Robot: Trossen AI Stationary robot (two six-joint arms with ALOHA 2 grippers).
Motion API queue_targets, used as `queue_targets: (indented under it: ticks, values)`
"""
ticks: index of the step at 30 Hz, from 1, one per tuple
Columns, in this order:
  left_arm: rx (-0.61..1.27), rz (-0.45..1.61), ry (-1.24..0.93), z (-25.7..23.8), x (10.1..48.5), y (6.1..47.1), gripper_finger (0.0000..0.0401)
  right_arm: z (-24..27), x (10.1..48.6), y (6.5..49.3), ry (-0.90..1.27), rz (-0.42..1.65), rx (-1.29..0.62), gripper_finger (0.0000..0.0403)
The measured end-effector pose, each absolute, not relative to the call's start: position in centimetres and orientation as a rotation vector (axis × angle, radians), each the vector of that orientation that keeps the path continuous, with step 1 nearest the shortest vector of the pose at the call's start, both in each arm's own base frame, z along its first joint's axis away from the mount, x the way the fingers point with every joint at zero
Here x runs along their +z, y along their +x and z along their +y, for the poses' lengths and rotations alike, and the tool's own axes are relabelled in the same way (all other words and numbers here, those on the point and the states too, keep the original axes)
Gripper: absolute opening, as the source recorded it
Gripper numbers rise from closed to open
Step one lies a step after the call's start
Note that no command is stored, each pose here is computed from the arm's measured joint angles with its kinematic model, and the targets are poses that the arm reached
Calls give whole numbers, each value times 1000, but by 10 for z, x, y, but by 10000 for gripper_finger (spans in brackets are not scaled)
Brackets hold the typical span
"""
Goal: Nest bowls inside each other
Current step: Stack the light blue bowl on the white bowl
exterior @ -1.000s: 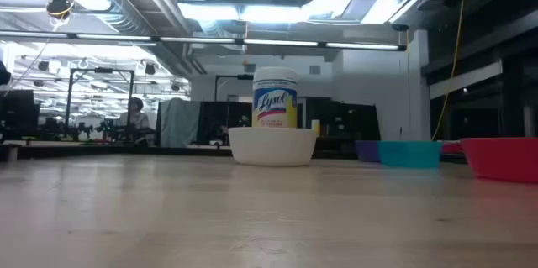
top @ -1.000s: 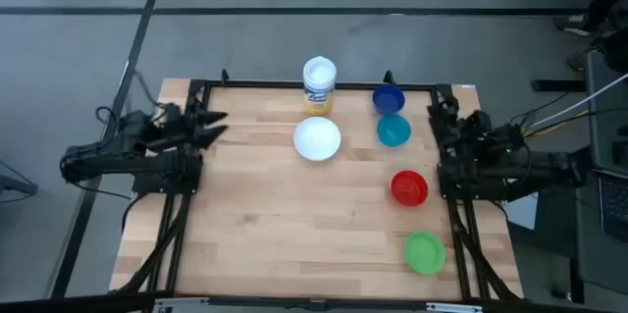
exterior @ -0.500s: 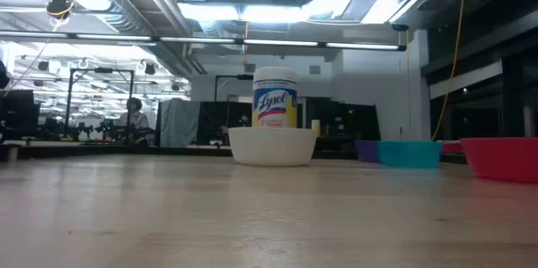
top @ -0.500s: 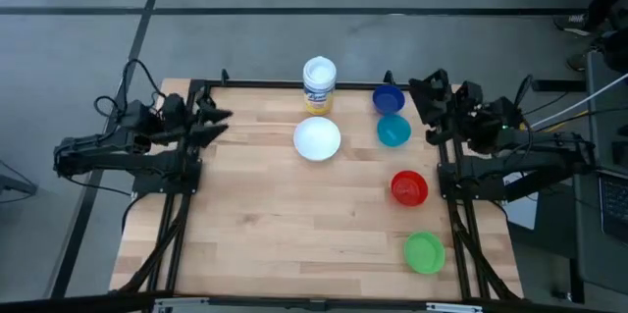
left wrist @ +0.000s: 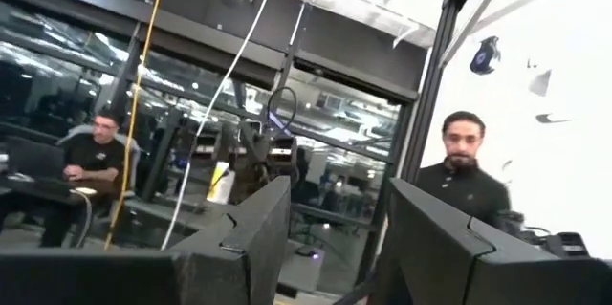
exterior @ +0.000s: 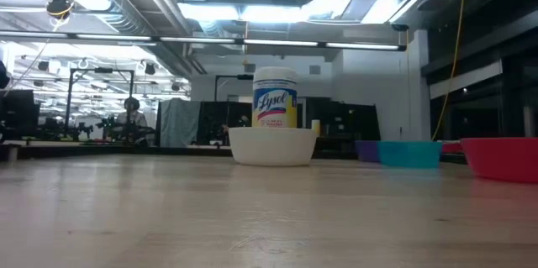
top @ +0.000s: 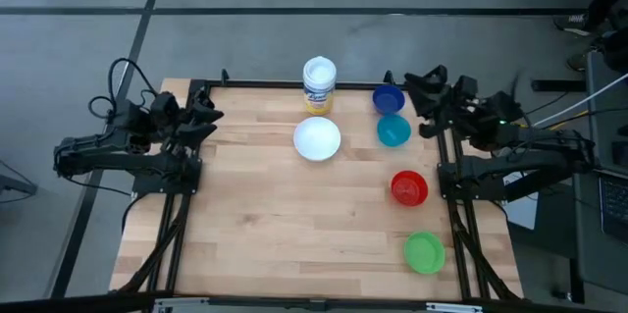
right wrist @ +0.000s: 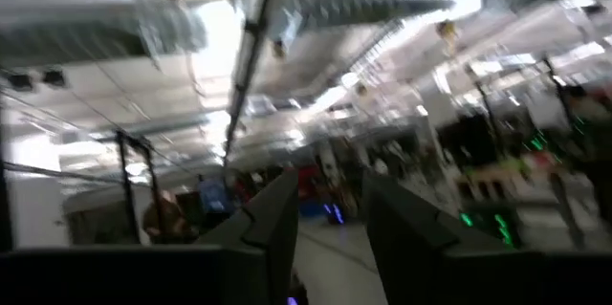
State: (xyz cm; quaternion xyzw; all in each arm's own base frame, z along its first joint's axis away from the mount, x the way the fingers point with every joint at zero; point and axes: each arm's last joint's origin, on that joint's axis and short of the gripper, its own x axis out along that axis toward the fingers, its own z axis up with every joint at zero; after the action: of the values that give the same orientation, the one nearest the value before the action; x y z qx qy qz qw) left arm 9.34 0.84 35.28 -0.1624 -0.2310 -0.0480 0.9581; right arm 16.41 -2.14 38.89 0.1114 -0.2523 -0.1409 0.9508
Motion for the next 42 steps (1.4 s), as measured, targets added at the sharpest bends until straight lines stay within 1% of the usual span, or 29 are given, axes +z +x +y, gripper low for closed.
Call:
queue_targets:
  ticks: [3, 5, 8, 14, 17, 21, 25, 28, 30, 32, 34, 38, 42]
  values:
    - [-59, -438, -372, 10, 349, 96, 171, -26, 385, 170, 250, -491, -337, 114]
    - [4, -427, -425, 12, 347, 97, 171, -29, 385, 171, 238, -498, -384, 111]
    - [98, -347, -459, 15, 338, 103, 171, -35, 387, 174, 215, -481, -446, 107]
    - [481, -187, -417, 25, 316, 108, 171, -47, 387, 184, 191, -360, -500, 94]
    - [589, -170, -421, 28, 312, 107, 171, -51, 388, 189, 185, -332, -486, 88]
    - [591, -170, -443, 28, 312, 107, 171, -56, 387, 193, 198, -326, -481, 82]
    - [487, -141, -429, 25, 312, 108, 171, -59, 385, 196, 197, -313, -493, 78]
    - [467, -116, -431, 24, 310, 109, 171, -63, 382, 197, 195, -289, -510, 77]
    - [479, -73, -431, 24, 305, 109, 171, -67, 375, 198, 211, -221, -544, 77]
    - [532, 17, -441, 25, 295, 108, 171, -74, 360, 197, 288, -91, -615, 77]
    - [608, 150, -440, 26, 281, 108, 171, -79, 342, 194, 368, 66, -668, 74]
    - [667, 416, -392, 26, 258, 108, 171, -83, 316, 189, 461, 308, -706, 67]
    - [715, 557, -331, 27, 247, 108, 171, -86, 302, 182, 499, 456, -740, 68]
